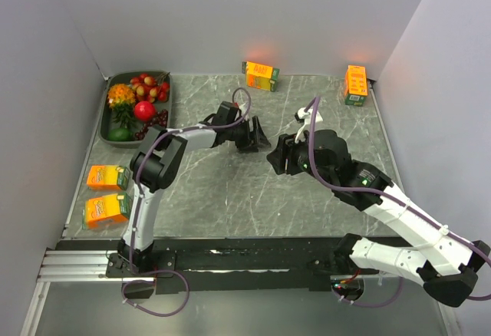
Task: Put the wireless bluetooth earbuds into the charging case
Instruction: Place the charging case at the center of the board, then reset both arms
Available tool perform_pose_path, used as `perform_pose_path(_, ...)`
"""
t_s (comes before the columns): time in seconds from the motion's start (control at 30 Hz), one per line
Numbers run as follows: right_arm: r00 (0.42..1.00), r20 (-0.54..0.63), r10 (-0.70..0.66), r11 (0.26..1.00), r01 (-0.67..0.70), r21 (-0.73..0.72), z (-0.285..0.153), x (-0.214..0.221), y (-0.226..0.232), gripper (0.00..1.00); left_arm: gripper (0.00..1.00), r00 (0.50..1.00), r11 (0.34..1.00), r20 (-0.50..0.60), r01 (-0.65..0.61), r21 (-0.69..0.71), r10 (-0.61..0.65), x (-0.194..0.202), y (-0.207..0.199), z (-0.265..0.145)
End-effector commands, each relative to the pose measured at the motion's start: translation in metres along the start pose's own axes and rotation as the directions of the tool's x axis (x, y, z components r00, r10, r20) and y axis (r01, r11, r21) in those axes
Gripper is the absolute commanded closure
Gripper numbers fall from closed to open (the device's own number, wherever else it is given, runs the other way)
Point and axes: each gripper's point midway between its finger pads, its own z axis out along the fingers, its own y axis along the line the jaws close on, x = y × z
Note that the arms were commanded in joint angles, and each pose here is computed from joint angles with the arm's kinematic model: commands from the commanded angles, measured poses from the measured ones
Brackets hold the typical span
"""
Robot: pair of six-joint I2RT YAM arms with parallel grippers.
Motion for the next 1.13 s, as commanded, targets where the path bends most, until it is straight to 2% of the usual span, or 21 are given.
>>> perform_pose_path(0.0,1.000,0.019,0.014,1.000,-0.014,-0.007,-0.003,-0.005,0.000,0.40,0.04,0.998,0.992,-0.044,0.035,-0.125,-0.041,0.024,0.028,-0.013)
perform_pose_path(0.1,0.999,0.032,0.018,1.000,-0.017,-0.012,-0.006,-0.009,0.001,0.40,0.04,0.999,0.989,-0.010,0.032,-0.143,-0.034,0.022,0.021,-0.034)
perform_pose_path(0.13,0.999,0.046,0.020,1.000,-0.019,-0.014,-0.009,-0.012,0.001,0.40,0.04,0.998,0.990,0.056,0.004,-0.139,0.004,0.007,0.002,-0.055)
perform_pose_path(0.2,0.998,0.061,0.019,1.000,-0.018,-0.014,-0.011,-0.015,0.001,0.40,0.04,0.995,0.985,0.095,-0.014,-0.171,0.031,0.008,-0.004,-0.077)
perform_pose_path(0.23,0.998,0.061,0.011,1.000,-0.011,-0.012,-0.011,-0.015,0.000,0.40,0.04,0.982,0.985,0.173,-0.046,-0.167,0.075,-0.006,-0.026,-0.102)
perform_pose_path(0.3,0.998,0.066,0.005,1.000,-0.004,-0.009,-0.012,-0.016,-0.001,0.40,0.04,0.971,0.977,0.218,-0.054,-0.205,0.099,-0.002,-0.031,-0.126)
perform_pose_path(0.33,0.998,0.067,0.000,1.000,0.000,-0.006,-0.013,-0.016,-0.002,0.40,0.04,0.956,0.975,0.267,-0.066,-0.210,0.122,-0.006,-0.047,-0.150)
perform_pose_path(0.4,0.997,0.075,-0.002,1.000,0.002,-0.006,-0.014,-0.014,-0.004,0.40,0.04,0.930,0.956,0.341,-0.038,-0.292,0.141,-0.003,-0.038,-0.171)
perform_pose_path(0.43,0.997,0.081,-0.004,1.000,0.005,-0.007,-0.014,-0.013,-0.005,0.40,0.04,0.895,0.960,0.417,-0.039,-0.277,0.157,-0.007,-0.056,-0.193)
perform_pose_path(0.47,0.996,0.084,-0.005,1.000,0.006,-0.008,-0.014,-0.012,-0.006,0.39,0.04,0.867,0.934,0.465,0.000,-0.358,0.179,0.003,-0.040,-0.200)
perform_pose_path(0.53,0.997,0.080,-0.005,1.000,0.005,0.002,-0.013,-0.003,-0.011,0.39,0.04,0.799,0.932,0.583,0.081,-0.353,0.151,0.007,-0.050,-0.228)
perform_pose_path(0.57,0.997,0.078,-0.004,1.000,0.004,0.003,-0.012,0.000,-0.012,0.39,0.04,0.769,0.906,0.616,0.123,-0.405,0.172,0.017,-0.038,-0.235)
perform_pose_path(0.6,0.998,0.066,-0.007,1.000,0.006,0.015,-0.010,0.008,-0.016,0.39,0.04,0.752,0.903,0.637,0.142,-0.405,0.168,0.021,-0.037,-0.241)
perform_pose_path(0.63,0.998,0.062,-0.006,1.000,0.005,0.028,-0.009,0.011,-0.020,0.39,0.04,0.712,0.912,0.690,0.190,-0.364,0.127,0.022,-0.042,-0.255)
perform_pose_path(0.7,0.999,0.044,-0.005,0.999,0.003,0.039,-0.006,0.021,-0.024,0.39,0.04,0.698,0.897,0.709,0.245,-0.368,0.100,0.034,-0.028,-0.262)
perform_pose_path(0.87,0.999,0.049,0.005,1.000,-0.007,0.024,0.001,0.034,-0.026,0.39,0.04,0.726,0.920,0.674,0.159,-0.359,0.138,0.044,-0.037,-0.271)
perform_pose_path(1.03,0.993,0.114,0.014,1.000,-0.016,0.017,0.000,0.033,-0.029,0.35,0.04,0.738,0.920,0.650,0.104,-0.378,0.184,0.049,-0.036,-0.272)
perform_pose_path(1.07,0.992,0.123,0.013,0.999,-0.017,0.032,-0.001,0.032,-0.033,0.34,0.04,0.734,0.920,0.652,0.099,-0.379,0.190,0.048,-0.037,-0.274)
perform_pose_path(1.1,0.992,0.123,0.023,0.999,-0.028,0.040,0.000,0.032,-0.034,0.27,0.04,0.727,0.922,0.658,0.093,-0.377,0.195,0.048,-0.039,-0.279)
